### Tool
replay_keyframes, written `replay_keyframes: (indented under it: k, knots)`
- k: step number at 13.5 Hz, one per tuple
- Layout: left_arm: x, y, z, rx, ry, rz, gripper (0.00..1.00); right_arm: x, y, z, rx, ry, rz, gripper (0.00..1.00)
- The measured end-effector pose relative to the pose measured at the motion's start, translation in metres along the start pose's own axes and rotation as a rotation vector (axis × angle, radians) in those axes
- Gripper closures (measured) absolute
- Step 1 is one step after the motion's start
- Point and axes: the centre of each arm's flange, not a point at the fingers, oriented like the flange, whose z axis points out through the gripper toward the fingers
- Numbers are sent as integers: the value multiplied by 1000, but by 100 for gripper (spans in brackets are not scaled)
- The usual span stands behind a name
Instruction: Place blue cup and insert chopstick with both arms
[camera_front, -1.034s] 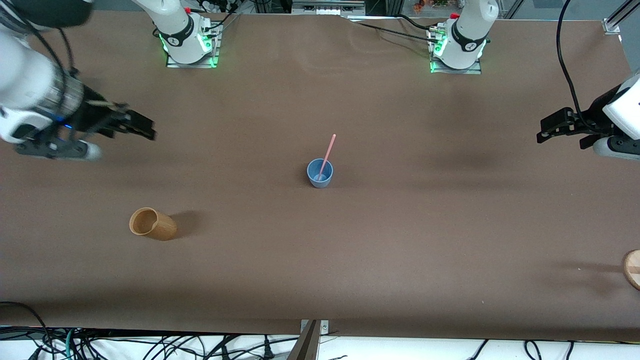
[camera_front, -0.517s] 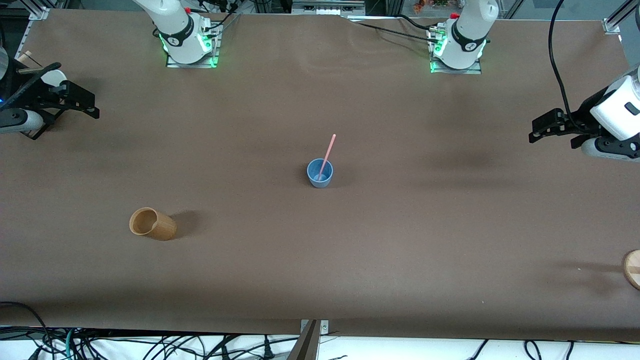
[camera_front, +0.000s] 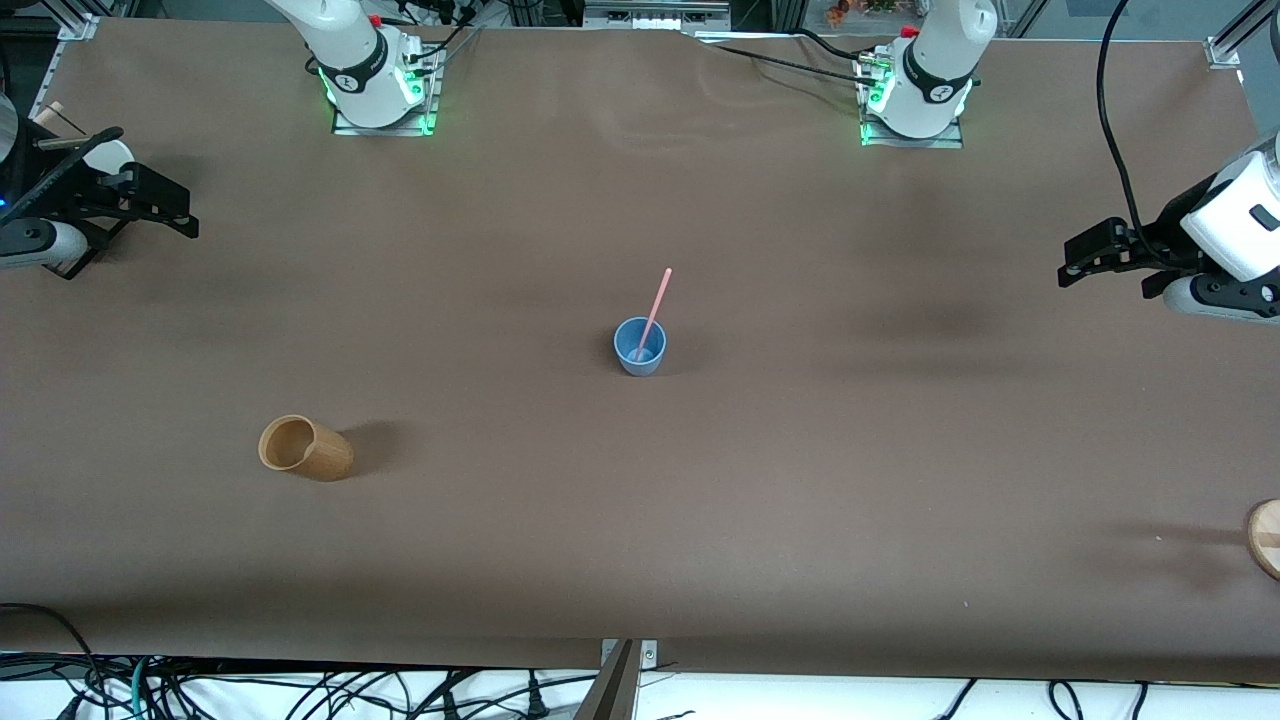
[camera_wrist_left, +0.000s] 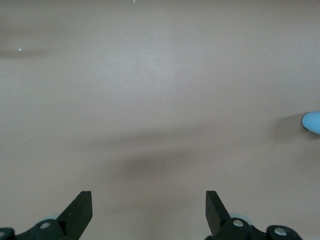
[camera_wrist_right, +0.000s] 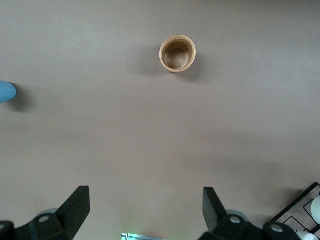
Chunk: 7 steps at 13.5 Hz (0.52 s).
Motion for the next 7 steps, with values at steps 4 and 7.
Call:
replay_keyframes:
  k: [4, 7]
  knots:
    - [1, 0, -1, 1, 6, 0, 0, 0, 0, -1, -1, 5, 0, 0]
    - [1, 0, -1, 1, 8, 0, 0, 0, 0, -2, -1, 7, 0, 0]
